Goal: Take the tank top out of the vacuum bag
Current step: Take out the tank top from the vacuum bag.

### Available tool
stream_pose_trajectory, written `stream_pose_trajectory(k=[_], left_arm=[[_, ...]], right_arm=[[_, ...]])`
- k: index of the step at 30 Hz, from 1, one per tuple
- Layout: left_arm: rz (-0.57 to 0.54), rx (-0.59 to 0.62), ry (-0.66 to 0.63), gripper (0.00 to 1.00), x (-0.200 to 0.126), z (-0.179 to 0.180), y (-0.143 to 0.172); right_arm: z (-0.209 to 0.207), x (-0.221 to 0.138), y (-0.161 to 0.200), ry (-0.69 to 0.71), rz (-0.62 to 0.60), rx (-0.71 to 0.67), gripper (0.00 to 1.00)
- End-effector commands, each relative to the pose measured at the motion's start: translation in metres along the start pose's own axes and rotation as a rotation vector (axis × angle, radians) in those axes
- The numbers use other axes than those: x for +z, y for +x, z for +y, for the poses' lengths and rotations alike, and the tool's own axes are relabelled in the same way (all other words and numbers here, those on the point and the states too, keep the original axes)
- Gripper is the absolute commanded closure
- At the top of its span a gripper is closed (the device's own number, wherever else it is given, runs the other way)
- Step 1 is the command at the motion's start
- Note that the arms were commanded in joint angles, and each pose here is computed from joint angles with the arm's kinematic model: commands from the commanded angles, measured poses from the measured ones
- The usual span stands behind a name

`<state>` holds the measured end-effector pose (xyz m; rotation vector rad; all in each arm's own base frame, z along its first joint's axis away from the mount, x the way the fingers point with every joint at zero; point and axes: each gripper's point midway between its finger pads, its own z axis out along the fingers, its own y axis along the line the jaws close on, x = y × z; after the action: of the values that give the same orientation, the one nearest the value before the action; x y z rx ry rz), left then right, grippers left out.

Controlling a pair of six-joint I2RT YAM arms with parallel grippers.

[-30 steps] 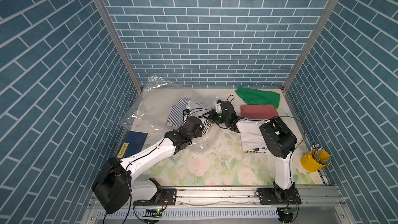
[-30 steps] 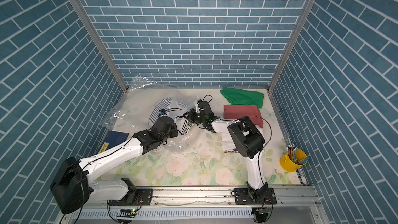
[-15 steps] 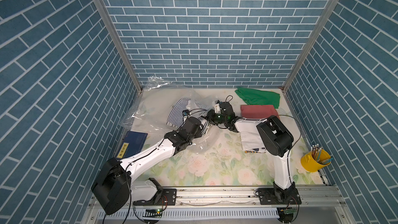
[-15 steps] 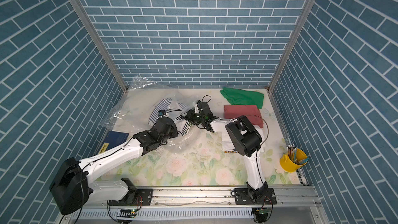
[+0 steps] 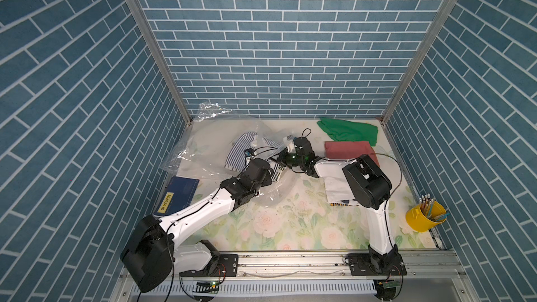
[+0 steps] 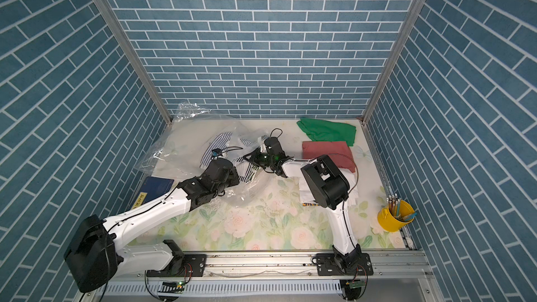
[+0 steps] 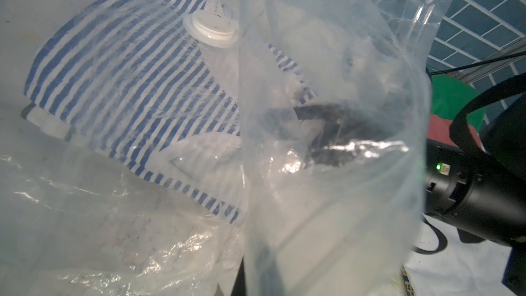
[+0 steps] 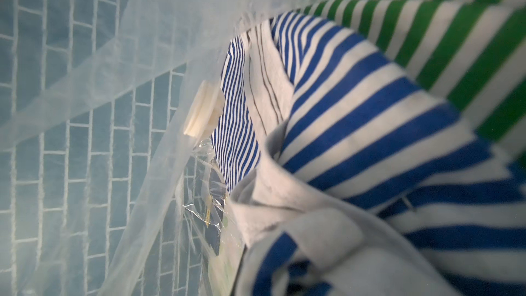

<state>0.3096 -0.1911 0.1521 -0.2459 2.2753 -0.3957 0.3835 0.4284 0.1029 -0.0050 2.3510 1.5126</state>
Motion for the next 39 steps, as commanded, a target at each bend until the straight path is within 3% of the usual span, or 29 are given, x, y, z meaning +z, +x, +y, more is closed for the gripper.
stream_pose_trajectory(k=[1,12,39], left_arm=[[-0.013,-0.015,-0.016,1.00,-0.002,0.008,0.000],[-0.021,-0.017,-0.024,1.00,0.001,0.011,0.001],[-0.004,-0.003,-0.047,1.00,0.012,0.021,0.008]], right_arm=[[0.031,-0.021,-0.004,-0.011,-0.019,-0.070,1.00],[0.040,-0.063,0.002,0.053,-0.008,-0.047,1.00],[0.001,-0.172,0.028,0.249,0.147,-0.027,1.00]])
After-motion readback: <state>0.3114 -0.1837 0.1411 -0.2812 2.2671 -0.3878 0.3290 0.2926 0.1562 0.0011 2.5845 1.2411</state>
